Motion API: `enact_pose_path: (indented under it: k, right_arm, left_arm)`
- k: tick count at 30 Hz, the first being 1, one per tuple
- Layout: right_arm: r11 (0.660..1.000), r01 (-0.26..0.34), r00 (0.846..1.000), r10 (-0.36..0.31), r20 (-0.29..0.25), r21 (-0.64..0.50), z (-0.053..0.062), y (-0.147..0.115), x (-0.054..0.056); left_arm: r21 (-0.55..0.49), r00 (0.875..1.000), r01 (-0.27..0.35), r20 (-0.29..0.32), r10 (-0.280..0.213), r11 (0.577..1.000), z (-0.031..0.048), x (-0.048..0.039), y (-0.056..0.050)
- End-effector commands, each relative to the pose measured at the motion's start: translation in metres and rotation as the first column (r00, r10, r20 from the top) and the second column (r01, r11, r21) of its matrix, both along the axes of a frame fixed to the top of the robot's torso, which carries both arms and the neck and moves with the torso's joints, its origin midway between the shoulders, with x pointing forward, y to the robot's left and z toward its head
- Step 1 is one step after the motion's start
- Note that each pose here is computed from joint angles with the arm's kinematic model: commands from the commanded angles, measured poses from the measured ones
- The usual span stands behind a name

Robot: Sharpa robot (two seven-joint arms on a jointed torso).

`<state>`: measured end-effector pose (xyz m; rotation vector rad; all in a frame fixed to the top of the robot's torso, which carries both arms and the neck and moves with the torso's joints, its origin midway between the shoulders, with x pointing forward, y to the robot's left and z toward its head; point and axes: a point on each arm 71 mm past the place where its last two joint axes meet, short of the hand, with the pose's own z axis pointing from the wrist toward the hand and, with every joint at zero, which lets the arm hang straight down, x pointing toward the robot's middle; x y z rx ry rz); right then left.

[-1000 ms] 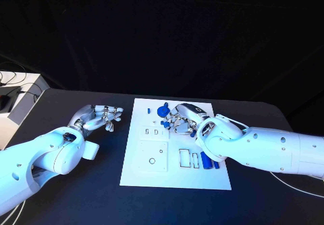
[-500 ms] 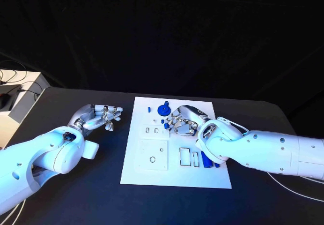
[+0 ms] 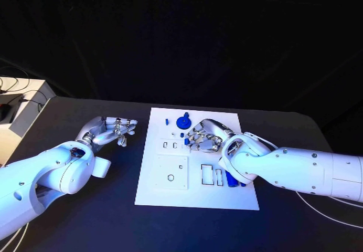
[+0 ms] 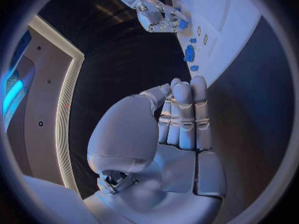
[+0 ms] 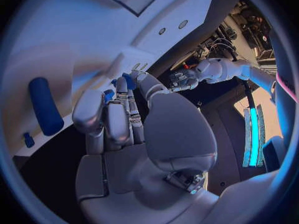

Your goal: Assemble the parts on the task board

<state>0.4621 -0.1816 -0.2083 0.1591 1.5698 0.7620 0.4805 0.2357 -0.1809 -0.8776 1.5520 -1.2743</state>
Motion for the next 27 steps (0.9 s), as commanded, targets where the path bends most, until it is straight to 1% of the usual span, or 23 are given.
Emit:
enact_pose_path:
  k: [1, 8, 17, 22, 27]
  right_arm:
    - [0.997, 0.002, 1.0, -0.001, -0.024, 0.082, -0.001, 0.0, 0.0]
    - [0.988, 0.014, 0.997, -0.003, -0.074, 0.152, -0.004, -0.002, 0.002]
    - [0.984, 0.028, 0.991, -0.004, -0.135, 0.173, -0.01, -0.003, 0.005]
    - [0.987, 0.024, 0.989, -0.001, -0.147, 0.16, -0.012, -0.003, 0.006]
    - [0.991, 0.011, 0.991, 0.006, -0.13, 0.131, -0.012, -0.001, 0.006]
  left_arm:
    - [-0.001, 1.0, 0.018, 0.0, -0.018, 1.0, -0.0004, -0.0005, -0.002]
    - [0.0, 1.0, 0.018, -0.002, -0.018, 1.0, -0.001, -0.0004, -0.002]
    - [0.003, 1.0, 0.02, -0.006, -0.02, 1.0, -0.0015, -0.0004, -0.002]
    - [0.003, 1.0, 0.021, -0.007, -0.021, 1.0, -0.0017, -0.0004, -0.002]
    - [0.004, 1.0, 0.024, -0.009, -0.024, 1.0, -0.0019, -0.0006, -0.002]
